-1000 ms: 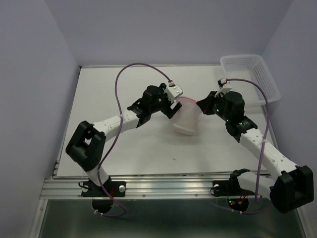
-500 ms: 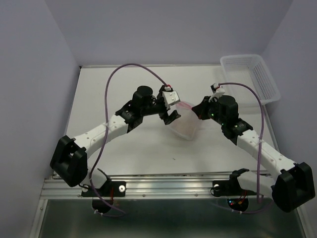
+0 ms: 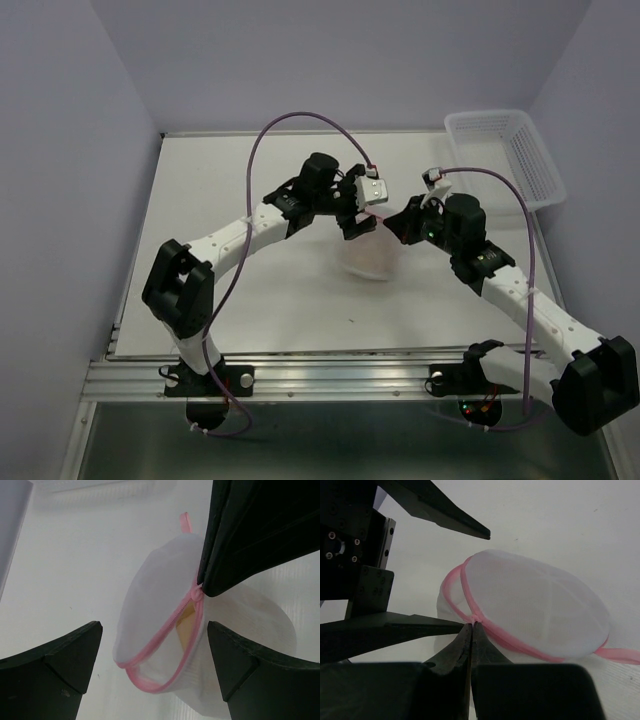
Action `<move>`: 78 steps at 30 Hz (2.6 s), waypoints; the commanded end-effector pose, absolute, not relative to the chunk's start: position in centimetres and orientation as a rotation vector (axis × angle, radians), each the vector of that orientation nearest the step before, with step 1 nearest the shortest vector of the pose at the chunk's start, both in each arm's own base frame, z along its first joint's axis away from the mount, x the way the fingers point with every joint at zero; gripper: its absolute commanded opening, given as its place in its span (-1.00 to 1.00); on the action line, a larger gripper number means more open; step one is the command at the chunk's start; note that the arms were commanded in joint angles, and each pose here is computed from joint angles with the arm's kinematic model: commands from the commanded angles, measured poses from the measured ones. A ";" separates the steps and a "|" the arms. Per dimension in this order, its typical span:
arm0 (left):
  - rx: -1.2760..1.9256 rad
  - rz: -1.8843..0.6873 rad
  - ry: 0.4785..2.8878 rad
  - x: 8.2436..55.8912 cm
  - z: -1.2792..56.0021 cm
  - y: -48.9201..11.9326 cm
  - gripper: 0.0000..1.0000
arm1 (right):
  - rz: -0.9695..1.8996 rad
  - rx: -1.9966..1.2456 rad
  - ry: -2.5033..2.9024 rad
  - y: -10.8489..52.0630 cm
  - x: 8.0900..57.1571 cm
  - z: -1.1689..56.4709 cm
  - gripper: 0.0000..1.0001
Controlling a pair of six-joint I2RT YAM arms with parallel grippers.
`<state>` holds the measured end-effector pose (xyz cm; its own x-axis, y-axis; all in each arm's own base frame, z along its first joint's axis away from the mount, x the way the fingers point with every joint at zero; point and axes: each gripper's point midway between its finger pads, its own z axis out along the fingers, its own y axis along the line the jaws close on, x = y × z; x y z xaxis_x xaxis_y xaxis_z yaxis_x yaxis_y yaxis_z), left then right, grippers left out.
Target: Unzip the laundry bag and remove the bra
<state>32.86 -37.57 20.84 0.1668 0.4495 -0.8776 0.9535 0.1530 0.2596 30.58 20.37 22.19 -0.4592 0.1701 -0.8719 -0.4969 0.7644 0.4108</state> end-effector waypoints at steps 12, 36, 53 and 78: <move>1.618 -0.740 1.303 30.2 21.9 -38.6 -1.00 | 0.527 -0.059 1.969 17.0 33.6 21.0 -0.99; 1.508 -0.592 1.207 28.2 24.1 -34.6 -1.00 | 0.252 0.156 2.100 7.6 35.4 14.7 -0.99; 1.301 -0.394 1.345 33.3 24.1 -33.5 -0.72 | 0.571 -0.284 1.773 14.9 36.7 20.7 -0.93; 0.220 -0.697 1.741 29.4 26.3 -24.9 0.98 | 0.588 -0.187 1.958 17.3 27.1 21.3 1.00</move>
<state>26.31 -26.24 25.87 -0.1947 -0.0764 -0.9779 0.6973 0.6903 -0.1928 25.00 18.59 16.87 -0.5281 0.0563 -0.8473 -0.4636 0.8169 0.3433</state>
